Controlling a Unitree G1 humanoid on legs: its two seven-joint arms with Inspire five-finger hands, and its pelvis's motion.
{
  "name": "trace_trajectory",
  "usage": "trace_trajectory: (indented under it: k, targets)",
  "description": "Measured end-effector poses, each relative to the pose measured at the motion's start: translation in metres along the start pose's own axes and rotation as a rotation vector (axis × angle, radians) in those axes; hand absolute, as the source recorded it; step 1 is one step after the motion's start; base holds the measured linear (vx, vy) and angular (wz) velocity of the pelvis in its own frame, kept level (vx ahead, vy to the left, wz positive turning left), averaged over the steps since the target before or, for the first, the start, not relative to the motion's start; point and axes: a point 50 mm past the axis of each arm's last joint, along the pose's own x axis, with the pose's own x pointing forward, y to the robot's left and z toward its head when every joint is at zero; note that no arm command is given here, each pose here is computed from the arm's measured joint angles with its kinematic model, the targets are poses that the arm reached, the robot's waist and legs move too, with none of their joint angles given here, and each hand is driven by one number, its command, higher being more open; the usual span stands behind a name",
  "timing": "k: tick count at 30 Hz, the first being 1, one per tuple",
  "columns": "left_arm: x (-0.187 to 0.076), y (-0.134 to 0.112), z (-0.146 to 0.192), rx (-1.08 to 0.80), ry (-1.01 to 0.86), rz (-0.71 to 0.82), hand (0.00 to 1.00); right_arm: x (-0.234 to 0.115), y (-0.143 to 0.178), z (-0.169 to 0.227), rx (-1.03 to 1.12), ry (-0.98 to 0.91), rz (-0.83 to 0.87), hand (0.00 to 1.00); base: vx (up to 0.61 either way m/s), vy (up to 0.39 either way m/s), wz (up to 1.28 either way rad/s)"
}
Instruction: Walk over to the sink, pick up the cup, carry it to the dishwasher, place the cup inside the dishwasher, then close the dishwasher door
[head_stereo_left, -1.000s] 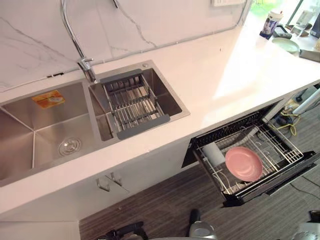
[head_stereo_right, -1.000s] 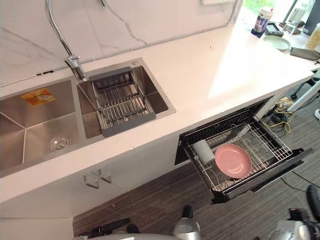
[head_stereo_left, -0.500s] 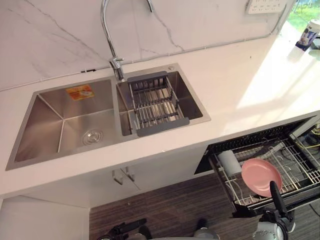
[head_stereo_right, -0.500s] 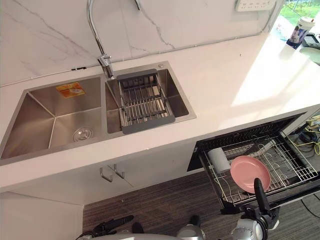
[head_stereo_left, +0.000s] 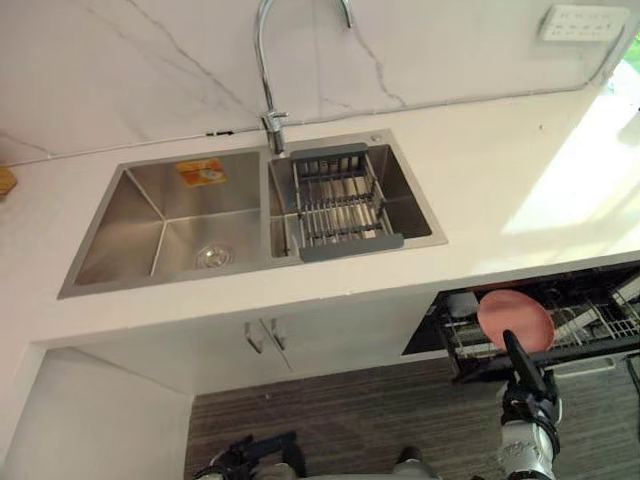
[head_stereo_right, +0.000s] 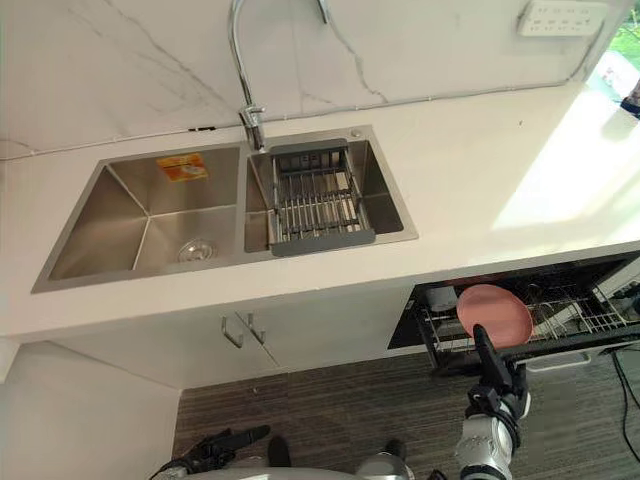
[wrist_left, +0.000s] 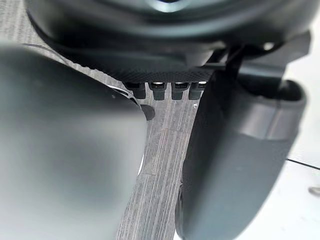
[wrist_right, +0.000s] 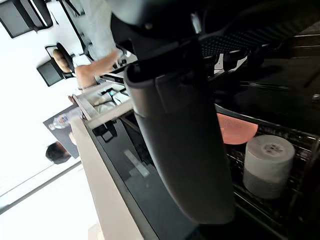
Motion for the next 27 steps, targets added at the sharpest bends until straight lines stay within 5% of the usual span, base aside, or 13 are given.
trace_trajectory:
  k: [8, 17, 22, 27]
  targets:
    - [-0.001, 0.005, -0.006, -0.094, 0.001, 0.035, 1.0, 0.026, 0.056, 0.036, -0.057, -0.017, 0.141, 1.0, -0.01, -0.014, 0.13]
    - [-0.003, 0.006, -0.014, -0.174, -0.048, 0.011, 1.0, 0.032, 0.074, 0.056, -0.086, -0.084, 0.249, 1.0, -0.08, -0.005, 0.04]
    - [-0.004, 0.008, -0.015, -0.217, -0.025, -0.071, 1.0, 0.016, 0.08, 0.015, -0.189, 0.01, 0.355, 1.0, 0.0, -0.063, -0.07]
    - [-0.002, -0.002, -0.016, -0.262, -0.021, -0.125, 1.0, -0.027, 0.052, -0.07, -0.453, 0.218, 0.391, 1.0, 0.07, -0.044, 0.05]
